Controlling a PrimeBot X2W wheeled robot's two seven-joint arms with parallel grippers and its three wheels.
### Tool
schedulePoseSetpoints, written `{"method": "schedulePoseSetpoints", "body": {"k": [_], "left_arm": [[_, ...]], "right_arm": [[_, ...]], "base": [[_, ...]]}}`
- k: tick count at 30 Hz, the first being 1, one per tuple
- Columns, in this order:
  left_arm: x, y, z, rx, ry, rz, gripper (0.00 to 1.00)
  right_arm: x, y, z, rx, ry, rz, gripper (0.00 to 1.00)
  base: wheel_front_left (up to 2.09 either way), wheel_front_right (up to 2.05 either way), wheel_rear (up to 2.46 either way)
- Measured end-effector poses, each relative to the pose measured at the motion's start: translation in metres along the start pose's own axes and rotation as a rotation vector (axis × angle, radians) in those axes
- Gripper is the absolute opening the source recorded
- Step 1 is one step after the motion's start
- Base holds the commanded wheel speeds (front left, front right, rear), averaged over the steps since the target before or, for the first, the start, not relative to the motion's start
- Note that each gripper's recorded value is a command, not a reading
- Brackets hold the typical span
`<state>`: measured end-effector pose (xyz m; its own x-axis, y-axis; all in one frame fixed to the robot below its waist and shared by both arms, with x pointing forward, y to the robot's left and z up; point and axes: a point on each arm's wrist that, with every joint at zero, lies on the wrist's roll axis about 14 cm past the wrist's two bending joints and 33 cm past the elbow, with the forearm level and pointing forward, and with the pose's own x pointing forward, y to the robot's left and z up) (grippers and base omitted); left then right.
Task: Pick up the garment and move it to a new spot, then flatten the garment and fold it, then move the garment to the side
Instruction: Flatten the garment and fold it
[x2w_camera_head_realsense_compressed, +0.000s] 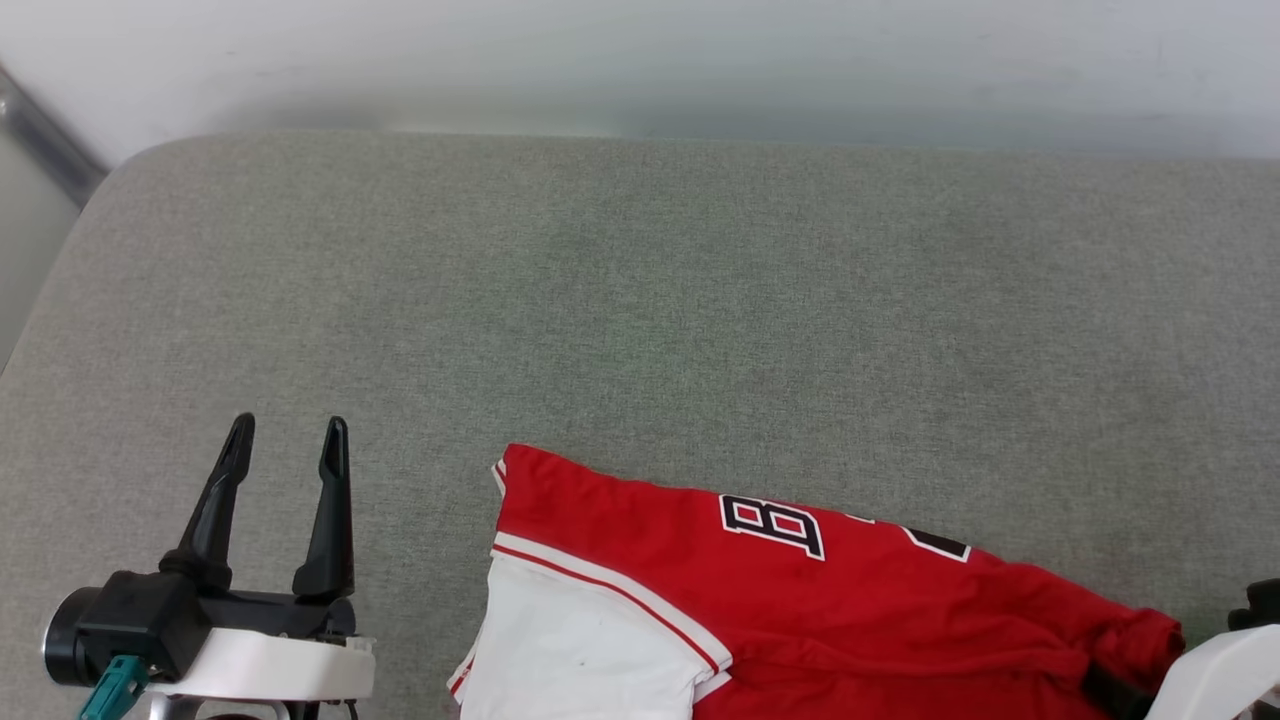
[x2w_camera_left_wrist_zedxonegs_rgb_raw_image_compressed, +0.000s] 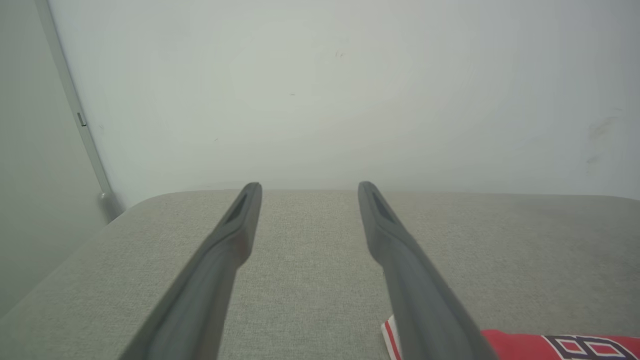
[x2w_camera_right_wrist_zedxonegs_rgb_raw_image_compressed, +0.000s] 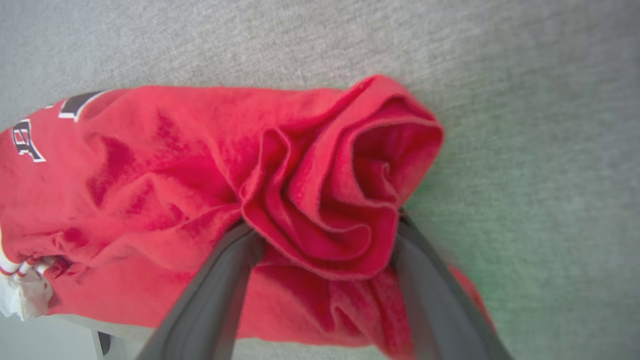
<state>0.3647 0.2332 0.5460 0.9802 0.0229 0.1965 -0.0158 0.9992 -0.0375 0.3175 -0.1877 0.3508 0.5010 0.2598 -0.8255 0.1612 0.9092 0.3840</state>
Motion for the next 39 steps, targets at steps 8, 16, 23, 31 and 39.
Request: {"method": "schedulePoseSetpoints", "body": {"k": [8, 16, 23, 31, 39], "left_arm": [[0.000, -0.004, 0.000, -0.002, -0.002, -0.015, 1.00], [0.001, -0.010, -0.001, -0.003, 0.003, -0.039, 1.00], [0.001, -0.014, 0.000, -0.003, -0.001, -0.056, 1.00], [-0.007, -0.018, 0.006, -0.005, -0.012, -0.066, 1.00], [-0.014, -0.022, 0.014, -0.013, -0.034, -0.075, 1.00]], "right_arm": [[0.000, 0.000, 0.006, -0.008, -0.060, -0.002, 0.00], [-0.018, -0.036, 0.035, -0.025, -0.154, -0.111, 0.00], [-0.045, -0.084, 0.064, -0.032, -0.252, -0.264, 0.00], [-0.056, -0.048, 0.071, -0.085, -0.300, -0.174, 0.00], [-0.068, 0.016, 0.046, -0.145, -0.248, 0.002, 0.00]], "base": [[0.00, 0.00, 0.00], [0.00, 0.00, 0.00], [0.00, 0.00, 0.00], [0.00, 0.00, 0.00], [0.00, 0.00, 0.00]]}}
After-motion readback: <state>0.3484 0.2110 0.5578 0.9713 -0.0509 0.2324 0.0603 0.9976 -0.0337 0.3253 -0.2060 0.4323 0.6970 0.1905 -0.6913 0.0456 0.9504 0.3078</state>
